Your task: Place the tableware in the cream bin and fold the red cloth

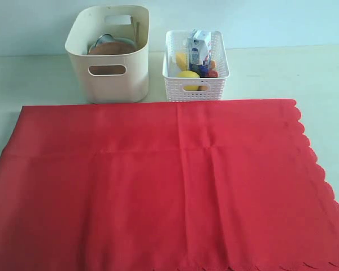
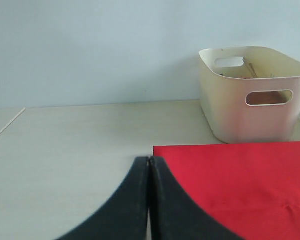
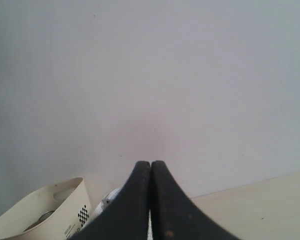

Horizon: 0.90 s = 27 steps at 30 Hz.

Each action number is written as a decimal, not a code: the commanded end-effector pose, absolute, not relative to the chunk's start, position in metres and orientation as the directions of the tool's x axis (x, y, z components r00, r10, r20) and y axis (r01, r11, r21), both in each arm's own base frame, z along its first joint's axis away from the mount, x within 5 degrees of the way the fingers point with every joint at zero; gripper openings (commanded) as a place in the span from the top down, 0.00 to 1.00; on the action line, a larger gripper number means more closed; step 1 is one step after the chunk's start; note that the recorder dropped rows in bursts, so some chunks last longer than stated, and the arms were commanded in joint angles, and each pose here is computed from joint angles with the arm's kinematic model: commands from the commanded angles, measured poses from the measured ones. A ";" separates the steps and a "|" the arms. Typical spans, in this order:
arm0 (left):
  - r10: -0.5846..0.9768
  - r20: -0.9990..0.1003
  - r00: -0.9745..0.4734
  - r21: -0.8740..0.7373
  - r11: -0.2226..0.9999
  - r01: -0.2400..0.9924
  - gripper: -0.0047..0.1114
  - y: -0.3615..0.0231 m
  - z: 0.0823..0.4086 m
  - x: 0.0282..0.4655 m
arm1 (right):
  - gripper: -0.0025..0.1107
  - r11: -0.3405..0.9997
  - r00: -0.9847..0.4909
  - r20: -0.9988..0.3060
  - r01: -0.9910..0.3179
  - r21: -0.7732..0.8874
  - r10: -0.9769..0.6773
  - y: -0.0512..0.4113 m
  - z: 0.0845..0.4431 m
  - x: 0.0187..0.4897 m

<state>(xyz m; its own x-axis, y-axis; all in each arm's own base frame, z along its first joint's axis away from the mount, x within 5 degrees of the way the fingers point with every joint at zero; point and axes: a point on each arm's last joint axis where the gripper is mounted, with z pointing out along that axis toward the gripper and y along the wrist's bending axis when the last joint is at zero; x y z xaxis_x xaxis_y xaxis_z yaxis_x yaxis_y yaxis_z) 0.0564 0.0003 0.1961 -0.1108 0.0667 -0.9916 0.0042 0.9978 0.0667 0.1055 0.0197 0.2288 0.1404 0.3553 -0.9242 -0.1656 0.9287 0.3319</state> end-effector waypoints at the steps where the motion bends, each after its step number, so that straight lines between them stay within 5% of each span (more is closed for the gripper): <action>1: 0.061 -0.993 -0.105 0.061 0.998 0.004 0.95 0.000 0.196 0.056 | 0.98 0.937 0.139 -0.934 -0.167 0.307 0.330 0.020 0.227 0.105; 27: 0.061 -0.993 -0.105 0.061 0.998 0.004 0.95 0.000 0.196 0.056 | 0.98 0.931 0.210 -0.942 -0.311 0.188 0.260 0.019 0.237 0.077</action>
